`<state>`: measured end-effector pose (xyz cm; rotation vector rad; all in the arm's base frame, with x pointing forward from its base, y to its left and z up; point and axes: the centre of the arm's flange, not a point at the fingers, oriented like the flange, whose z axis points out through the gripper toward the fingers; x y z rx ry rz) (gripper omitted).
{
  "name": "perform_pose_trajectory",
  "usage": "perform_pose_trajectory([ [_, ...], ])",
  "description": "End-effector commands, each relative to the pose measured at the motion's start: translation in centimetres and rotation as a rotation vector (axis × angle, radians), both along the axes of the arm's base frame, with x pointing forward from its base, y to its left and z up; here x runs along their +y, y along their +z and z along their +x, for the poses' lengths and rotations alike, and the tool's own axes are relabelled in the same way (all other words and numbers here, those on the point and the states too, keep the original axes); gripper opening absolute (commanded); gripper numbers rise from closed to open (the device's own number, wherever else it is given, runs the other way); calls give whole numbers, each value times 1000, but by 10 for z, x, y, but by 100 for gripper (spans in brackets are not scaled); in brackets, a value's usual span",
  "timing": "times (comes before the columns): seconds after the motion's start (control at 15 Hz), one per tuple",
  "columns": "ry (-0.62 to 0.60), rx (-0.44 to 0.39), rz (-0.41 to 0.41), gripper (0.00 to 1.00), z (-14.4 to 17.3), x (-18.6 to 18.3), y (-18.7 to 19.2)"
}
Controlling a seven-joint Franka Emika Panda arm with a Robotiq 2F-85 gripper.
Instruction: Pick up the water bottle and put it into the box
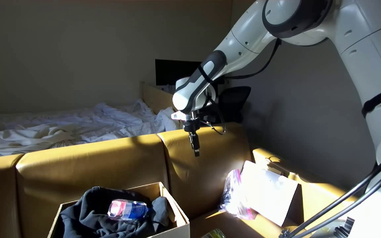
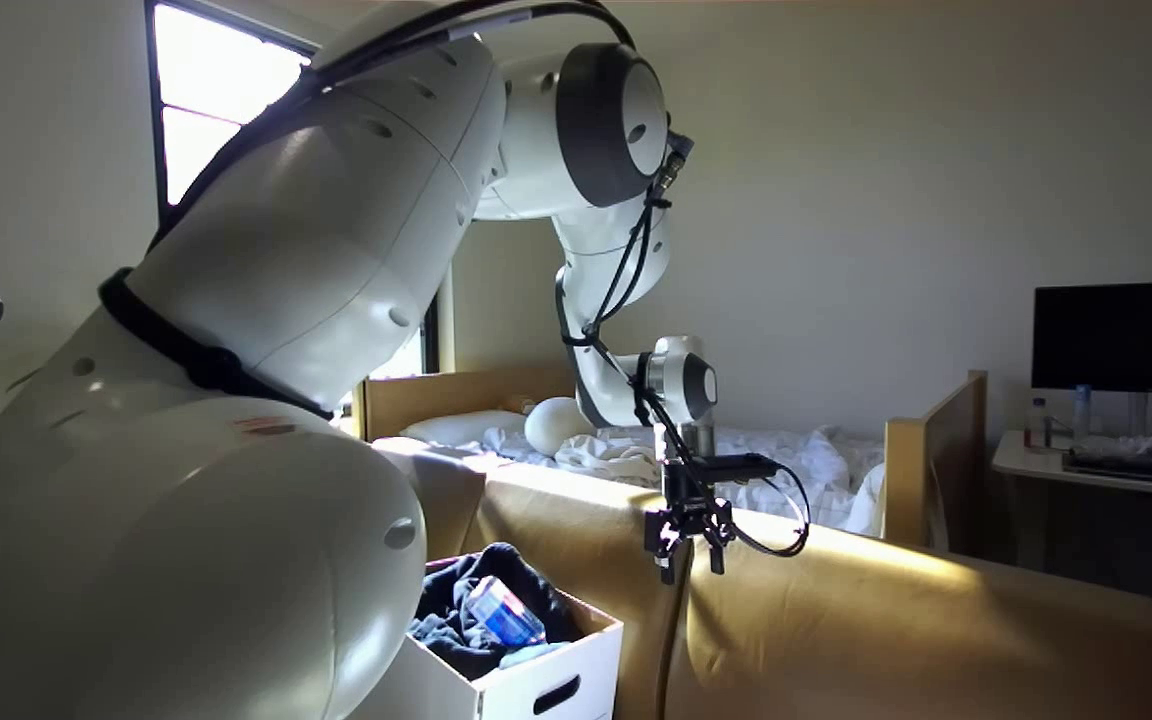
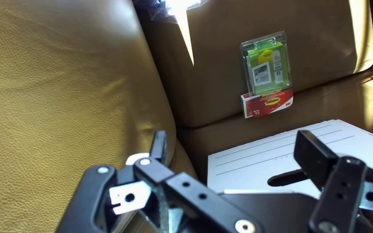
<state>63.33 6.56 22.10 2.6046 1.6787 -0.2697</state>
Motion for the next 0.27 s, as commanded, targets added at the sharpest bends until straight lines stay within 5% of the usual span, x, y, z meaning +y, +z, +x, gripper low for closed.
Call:
perform_pose_trajectory([
  [0.0,-2,0,0,100,-1,3,0],
  [0.2,-2,0,1,100,-1,5,-1],
])
